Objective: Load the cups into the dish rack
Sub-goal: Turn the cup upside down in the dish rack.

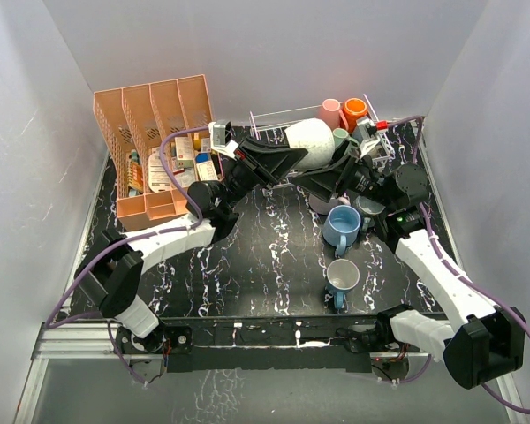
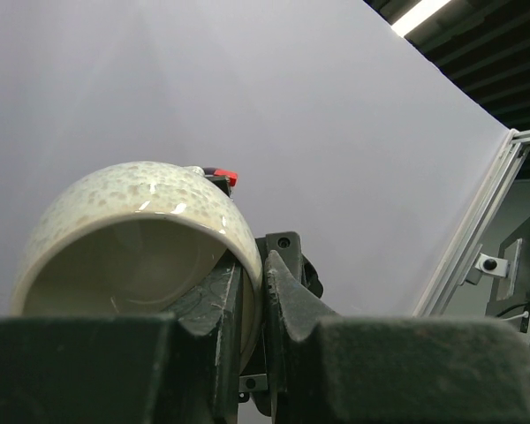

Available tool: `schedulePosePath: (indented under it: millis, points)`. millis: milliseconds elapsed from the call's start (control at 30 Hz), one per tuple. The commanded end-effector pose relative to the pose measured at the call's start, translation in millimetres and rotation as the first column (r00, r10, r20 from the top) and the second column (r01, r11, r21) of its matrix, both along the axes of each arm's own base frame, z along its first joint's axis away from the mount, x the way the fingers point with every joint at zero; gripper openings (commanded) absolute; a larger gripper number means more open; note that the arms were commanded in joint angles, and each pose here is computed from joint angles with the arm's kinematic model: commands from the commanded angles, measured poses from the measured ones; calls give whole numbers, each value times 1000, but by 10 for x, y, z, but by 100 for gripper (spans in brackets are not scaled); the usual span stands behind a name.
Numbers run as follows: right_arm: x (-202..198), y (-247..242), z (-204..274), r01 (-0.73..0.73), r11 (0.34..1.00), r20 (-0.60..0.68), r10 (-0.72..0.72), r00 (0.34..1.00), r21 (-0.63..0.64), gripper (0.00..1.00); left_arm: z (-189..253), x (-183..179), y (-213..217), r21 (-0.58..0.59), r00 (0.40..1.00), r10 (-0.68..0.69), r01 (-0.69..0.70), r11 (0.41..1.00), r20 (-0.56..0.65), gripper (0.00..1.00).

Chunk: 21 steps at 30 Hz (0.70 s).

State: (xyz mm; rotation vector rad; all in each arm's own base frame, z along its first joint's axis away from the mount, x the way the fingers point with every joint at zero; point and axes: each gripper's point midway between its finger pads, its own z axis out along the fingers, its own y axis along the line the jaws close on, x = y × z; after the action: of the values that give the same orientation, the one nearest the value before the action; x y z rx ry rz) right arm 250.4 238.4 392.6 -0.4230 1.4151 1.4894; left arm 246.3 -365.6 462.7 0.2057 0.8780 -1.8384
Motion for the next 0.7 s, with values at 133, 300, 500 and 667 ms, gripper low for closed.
schedulePosePath:
  millis: [133, 300, 500, 667]
  points:
    - [-76, -21, 234, -1, 999, 69, -1, 998, 36, 78, 769, -511, 615, -291, 967, 85, -11, 957, 241, 0]
    - [-79, -20, 213, -3, 999, 63, 0, 998, 33, 47, 774, -519, 640, -294, 965, 98, -23, 956, 243, 0]
    - [-76, -20, 214, -1, 999, 61, -1, 998, 33, 8, 763, -521, 648, -292, 965, 101, -27, 956, 241, 0]
    - [-93, -20, 218, -11, 1000, 74, 9, 997, 27, 8, 709, -494, 633, -284, 968, 103, -35, 958, 228, 0]
